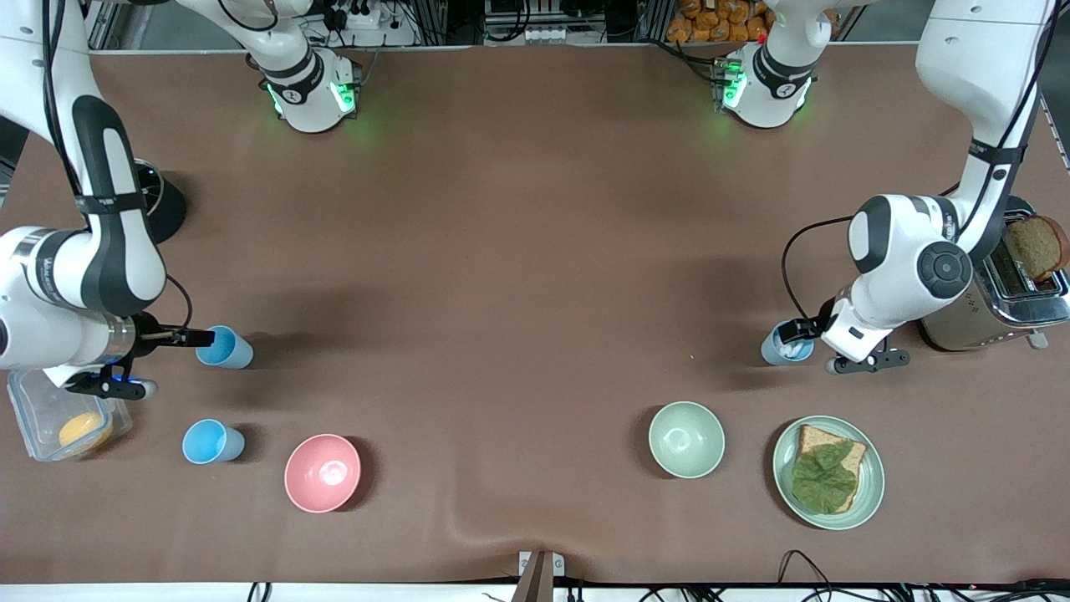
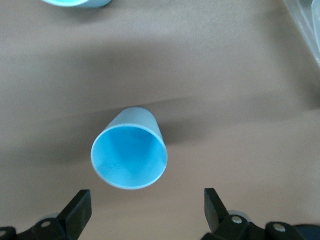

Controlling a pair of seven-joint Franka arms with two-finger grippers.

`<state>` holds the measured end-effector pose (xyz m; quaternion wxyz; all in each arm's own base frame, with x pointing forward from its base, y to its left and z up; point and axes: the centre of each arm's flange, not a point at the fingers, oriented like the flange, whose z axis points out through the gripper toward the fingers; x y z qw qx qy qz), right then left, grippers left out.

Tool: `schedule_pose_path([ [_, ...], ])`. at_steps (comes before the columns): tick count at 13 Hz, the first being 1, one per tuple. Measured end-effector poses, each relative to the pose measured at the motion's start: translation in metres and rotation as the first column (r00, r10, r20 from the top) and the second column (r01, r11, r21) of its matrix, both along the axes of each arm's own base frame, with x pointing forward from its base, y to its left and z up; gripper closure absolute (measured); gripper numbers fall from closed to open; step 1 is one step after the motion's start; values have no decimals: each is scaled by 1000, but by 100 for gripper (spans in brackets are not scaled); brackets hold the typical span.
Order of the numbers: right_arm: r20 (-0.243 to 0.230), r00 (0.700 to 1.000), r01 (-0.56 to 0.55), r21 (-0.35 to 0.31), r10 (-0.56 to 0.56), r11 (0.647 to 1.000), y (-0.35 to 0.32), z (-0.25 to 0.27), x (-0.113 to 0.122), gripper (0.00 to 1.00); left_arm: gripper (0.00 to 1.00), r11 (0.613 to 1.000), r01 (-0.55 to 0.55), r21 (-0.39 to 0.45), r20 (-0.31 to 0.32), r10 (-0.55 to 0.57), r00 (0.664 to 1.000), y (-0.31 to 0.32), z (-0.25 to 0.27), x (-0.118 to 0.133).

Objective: Stack blue cups with both arms
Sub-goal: 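Grasp the tissue-filled blue cup with the left gripper while the right grasps another, then carry the tissue cup to the table center with the left gripper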

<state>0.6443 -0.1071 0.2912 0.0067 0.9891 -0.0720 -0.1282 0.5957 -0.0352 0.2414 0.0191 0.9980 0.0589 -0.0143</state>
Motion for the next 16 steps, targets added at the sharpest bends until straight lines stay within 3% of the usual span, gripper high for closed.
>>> schedule_pose_path([
  [4, 52, 998, 41, -3, -41, 999, -26, -26, 5, 0, 54, 1000, 4, -3, 1, -4, 1000, -2, -2, 1],
  [8, 10, 994, 111, 80, -112, 991, -21, -72, -1, 0, 97, 999, -30, -45, 24, 31, 999, -68, 23, 0],
  [11, -13, 993, 114, 87, -113, 990, -18, -83, -6, 0, 97, 987, -124, -98, 27, 127, 992, -148, 50, -13],
  [14, -15, 994, 110, 88, -109, 990, -18, -87, -7, 0, 97, 960, -237, -149, -11, 238, 971, -235, 74, -40],
  [16, -9, 996, 93, 93, -93, 991, -19, -90, -8, 19, 97, 931, -324, -170, -43, 322, 946, -302, 87, -65],
])
